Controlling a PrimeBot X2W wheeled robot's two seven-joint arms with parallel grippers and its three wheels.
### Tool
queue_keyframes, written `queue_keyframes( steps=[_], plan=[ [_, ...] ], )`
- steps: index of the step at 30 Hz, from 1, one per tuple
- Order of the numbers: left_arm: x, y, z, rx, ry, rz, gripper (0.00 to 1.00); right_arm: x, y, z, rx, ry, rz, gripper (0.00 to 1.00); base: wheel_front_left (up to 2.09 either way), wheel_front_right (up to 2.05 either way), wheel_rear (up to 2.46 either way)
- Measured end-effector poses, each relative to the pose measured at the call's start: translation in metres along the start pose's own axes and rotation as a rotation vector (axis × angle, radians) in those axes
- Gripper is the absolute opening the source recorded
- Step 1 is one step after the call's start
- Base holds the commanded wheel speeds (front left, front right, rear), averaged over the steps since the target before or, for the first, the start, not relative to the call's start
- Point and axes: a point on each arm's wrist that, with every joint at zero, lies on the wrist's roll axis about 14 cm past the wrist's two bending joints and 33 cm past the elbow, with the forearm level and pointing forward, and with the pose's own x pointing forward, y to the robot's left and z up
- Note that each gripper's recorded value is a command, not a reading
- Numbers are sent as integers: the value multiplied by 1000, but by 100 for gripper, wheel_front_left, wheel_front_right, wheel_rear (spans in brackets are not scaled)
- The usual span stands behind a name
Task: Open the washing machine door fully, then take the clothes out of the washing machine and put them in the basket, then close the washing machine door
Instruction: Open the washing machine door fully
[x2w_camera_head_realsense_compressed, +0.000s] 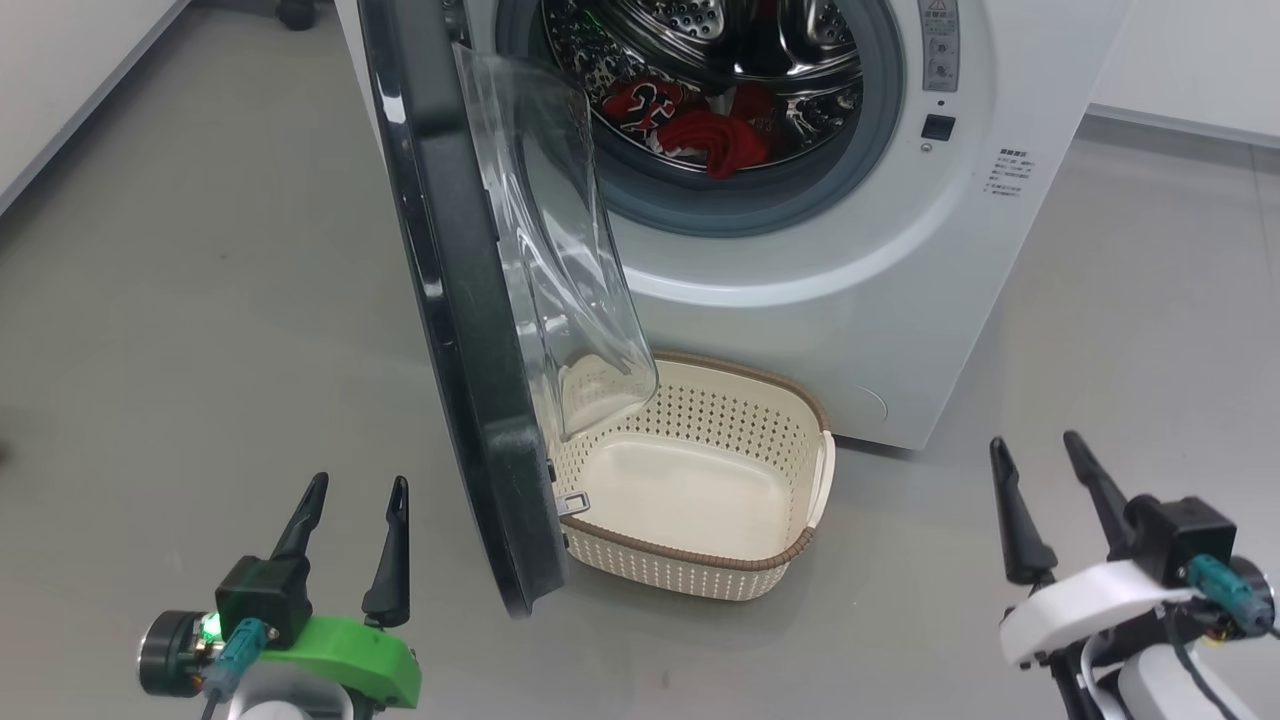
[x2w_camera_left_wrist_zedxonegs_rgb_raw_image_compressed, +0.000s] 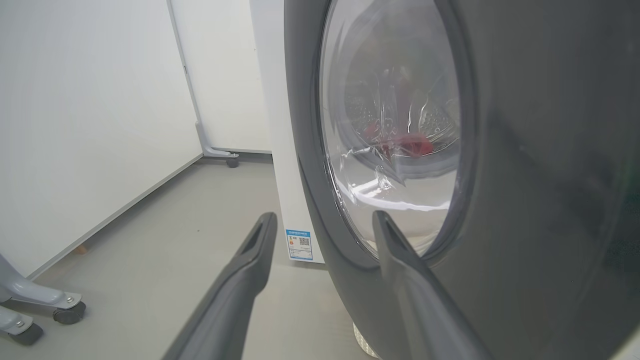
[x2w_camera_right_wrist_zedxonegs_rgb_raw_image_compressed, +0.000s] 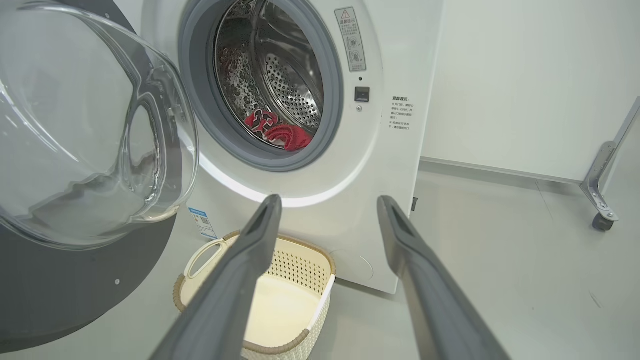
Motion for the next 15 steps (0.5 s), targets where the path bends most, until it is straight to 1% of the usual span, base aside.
queue_keyframes(
  steps=[5,15],
  plan=[
    [0,-1,1,-1,-2,-4,100,-15,2,-16,13,37,-18,100,0,0,0],
    [-1,-2,-1,-3,1,-6,100,-26,7,-21,15,37,-34,100,0,0,0]
  ],
)
